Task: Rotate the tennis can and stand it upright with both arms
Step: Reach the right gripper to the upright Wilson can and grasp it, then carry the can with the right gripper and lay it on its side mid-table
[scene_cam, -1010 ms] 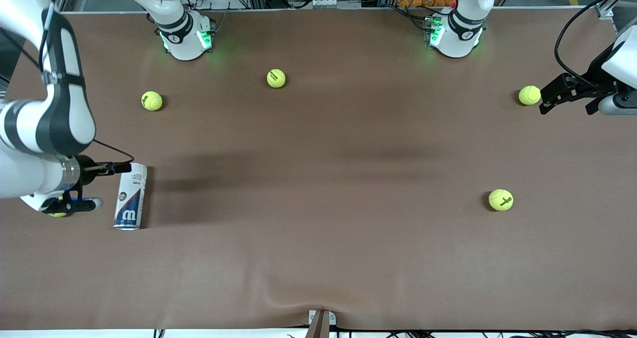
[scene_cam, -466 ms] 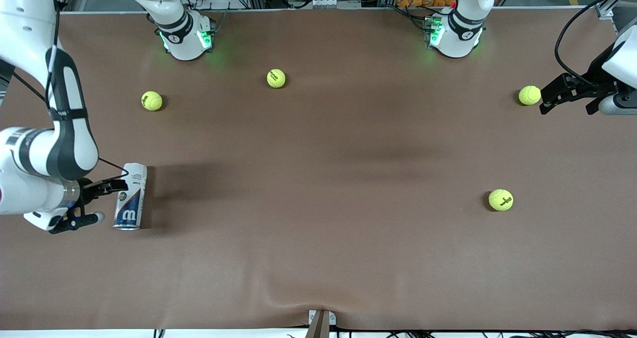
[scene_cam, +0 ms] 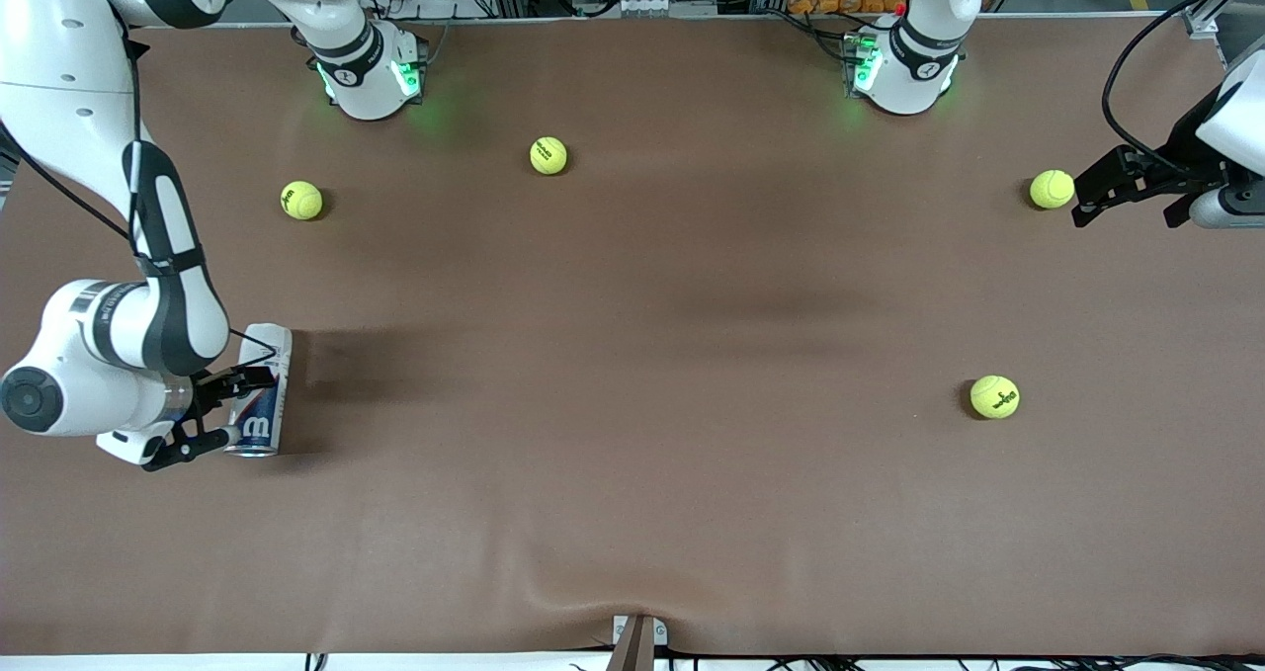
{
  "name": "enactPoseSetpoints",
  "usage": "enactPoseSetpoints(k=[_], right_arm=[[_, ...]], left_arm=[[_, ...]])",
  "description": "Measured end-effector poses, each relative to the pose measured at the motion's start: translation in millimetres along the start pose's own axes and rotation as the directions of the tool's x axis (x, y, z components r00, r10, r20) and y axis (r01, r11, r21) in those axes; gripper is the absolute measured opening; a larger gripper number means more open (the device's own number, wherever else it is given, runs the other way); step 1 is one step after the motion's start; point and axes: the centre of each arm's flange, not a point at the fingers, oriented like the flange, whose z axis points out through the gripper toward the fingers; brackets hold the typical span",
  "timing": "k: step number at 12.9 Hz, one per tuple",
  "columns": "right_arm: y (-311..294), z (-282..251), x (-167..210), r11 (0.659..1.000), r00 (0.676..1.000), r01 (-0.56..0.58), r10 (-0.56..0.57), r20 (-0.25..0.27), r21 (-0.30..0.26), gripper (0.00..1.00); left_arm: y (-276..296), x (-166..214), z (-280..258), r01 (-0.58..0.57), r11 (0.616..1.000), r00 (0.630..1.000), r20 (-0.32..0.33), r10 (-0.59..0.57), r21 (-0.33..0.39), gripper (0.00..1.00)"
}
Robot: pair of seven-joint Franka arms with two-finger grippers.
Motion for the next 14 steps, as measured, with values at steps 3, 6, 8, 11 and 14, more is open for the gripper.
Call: enactPoseSetpoints(k=[3, 6, 8, 11, 14], right_arm=[[0.2, 22.8, -0.3, 1.000, 1.000, 0.027, -0.027, 0.013, 0.006, 1.00], [1.6, 35.6, -0.5, 0.999, 0.999, 0.032, -0.033, 0.027, 0.015, 1.00], [4.0, 36.2, -1.8, 0.999, 0.999, 0.042, -0.043, 0.027, 0.016, 0.97], [8.9, 33.4, -4.4, 0.997, 0.997, 0.075, -0.075, 0.022, 0.022, 0.77], [-0.8, 17.7, 8.1, 0.985, 0.985, 0.170, -0.170, -0.009, 0.002, 0.48]], left_arm=[[0.0, 0.0, 0.0, 0.000, 1.000, 1.000, 0.000, 0.000, 0.000, 1.00], [0.0, 0.0, 0.0, 0.000, 1.000, 1.000, 0.000, 0.000, 0.000, 1.00], [-1.7, 0.1, 0.0, 0.003, 1.000, 1.000, 0.000, -0.003, 0.000, 1.00], [-3.4, 0.2, 0.1, 0.006, 1.000, 1.000, 0.000, -0.006, 0.000, 1.00], [-3.7, 0.2, 0.1, 0.007, 1.000, 1.000, 0.000, -0.007, 0.000, 1.00]])
